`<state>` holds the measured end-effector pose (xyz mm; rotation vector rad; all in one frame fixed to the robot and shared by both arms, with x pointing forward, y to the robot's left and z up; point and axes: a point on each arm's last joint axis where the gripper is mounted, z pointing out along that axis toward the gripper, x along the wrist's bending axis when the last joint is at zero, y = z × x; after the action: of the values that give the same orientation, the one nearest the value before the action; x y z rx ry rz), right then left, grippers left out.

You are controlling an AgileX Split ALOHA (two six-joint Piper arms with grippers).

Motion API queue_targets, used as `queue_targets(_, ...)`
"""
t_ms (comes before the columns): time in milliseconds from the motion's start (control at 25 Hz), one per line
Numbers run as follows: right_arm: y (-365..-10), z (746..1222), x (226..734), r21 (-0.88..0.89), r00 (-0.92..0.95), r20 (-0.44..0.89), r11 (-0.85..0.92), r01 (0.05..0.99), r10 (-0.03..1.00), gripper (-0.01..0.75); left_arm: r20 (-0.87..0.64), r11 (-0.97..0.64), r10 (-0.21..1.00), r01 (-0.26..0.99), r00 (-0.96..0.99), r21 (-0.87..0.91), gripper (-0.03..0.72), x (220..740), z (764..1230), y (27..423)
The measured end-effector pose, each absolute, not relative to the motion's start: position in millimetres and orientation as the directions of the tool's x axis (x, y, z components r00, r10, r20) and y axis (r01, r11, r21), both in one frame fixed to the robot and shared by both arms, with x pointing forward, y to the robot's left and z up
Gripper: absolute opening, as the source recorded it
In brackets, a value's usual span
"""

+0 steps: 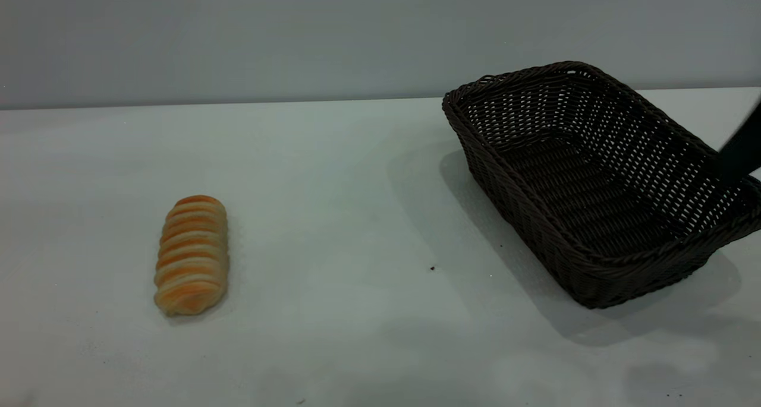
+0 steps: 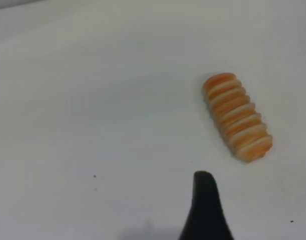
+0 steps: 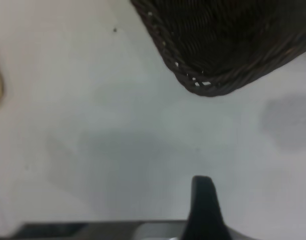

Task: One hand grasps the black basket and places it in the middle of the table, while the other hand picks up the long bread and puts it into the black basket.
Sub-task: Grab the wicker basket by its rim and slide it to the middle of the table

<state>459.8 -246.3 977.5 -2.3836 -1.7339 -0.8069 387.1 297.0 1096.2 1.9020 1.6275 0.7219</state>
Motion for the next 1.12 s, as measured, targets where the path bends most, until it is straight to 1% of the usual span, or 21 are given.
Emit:
queue_targets(120, -243.0, 945.9, 479.1, 0.119, 0.369, 0.486, -0.478, 0.870, 0.792, 0.573, 0.041, -0.124, 0.990, 0.708, 0.132, 0.696, 0.581, 389.0, 1095.4, 296.1)
queue_targets(320, -243.8, 899.6, 498.6, 0.023, 0.543, 0.459, -0.620, 0.784, 0.703, 0.573, 0.029, -0.114, 0.991, 0.705, 0.132, 0.700, 0.581, 389.2, 1095.7, 295.3)
queue_targets(440, -244.4, 885.0, 505.0, 0.006, 0.587, 0.450, -0.660, 0.751, 0.673, 0.573, 0.028, -0.114, 0.991, 0.704, 0.132, 0.701, 0.581, 389.3, 1095.8, 295.3)
queue_targets(640, -245.9, 874.8, 517.4, 0.022, 0.623, 0.461, -0.710, 0.704, 0.632, 0.569, 0.027, -0.113, 0.991, 0.704, 0.132, 0.702, 0.581, 389.4, 1095.9, 295.2)
queue_targets(800, -251.1, 856.6, 521.2, 0.015, 0.710, 0.422, -0.787, 0.617, 0.564, 0.552, 0.027, -0.112, 0.991, 0.701, 0.131, 0.704, 0.581, 389.6, 1096.1, 295.2)
queue_targets(920, -255.8, 845.3, 527.3, 0.025, 0.769, 0.399, -0.845, 0.534, 0.498, 0.514, 0.027, -0.112, 0.991, 0.701, 0.131, 0.704, 0.581, 389.6, 1096.1, 295.2)
queue_targets(1000, -256.3, 841.4, 533.7, 0.025, 0.786, 0.399, -0.862, 0.506, 0.472, 0.468, 0.027, -0.112, 0.991, 0.699, 0.131, 0.707, 0.581, 389.8, 1096.3, 295.2)
queue_targets(1040, -256.1, 839.7, 536.1, 0.023, 0.789, 0.399, -0.865, 0.501, 0.467, 0.429, 0.028, -0.112, 0.991, 0.698, 0.130, 0.707, 0.581, 389.9, 1096.4, 295.2)
queue_targets(1120, -255.5, 839.6, 540.4, 0.022, 0.788, 0.406, -0.867, 0.498, 0.463, 0.323, 0.028, -0.111, 0.991, 0.695, 0.130, 0.710, 0.581, 390.2, 1096.7, 295.2)
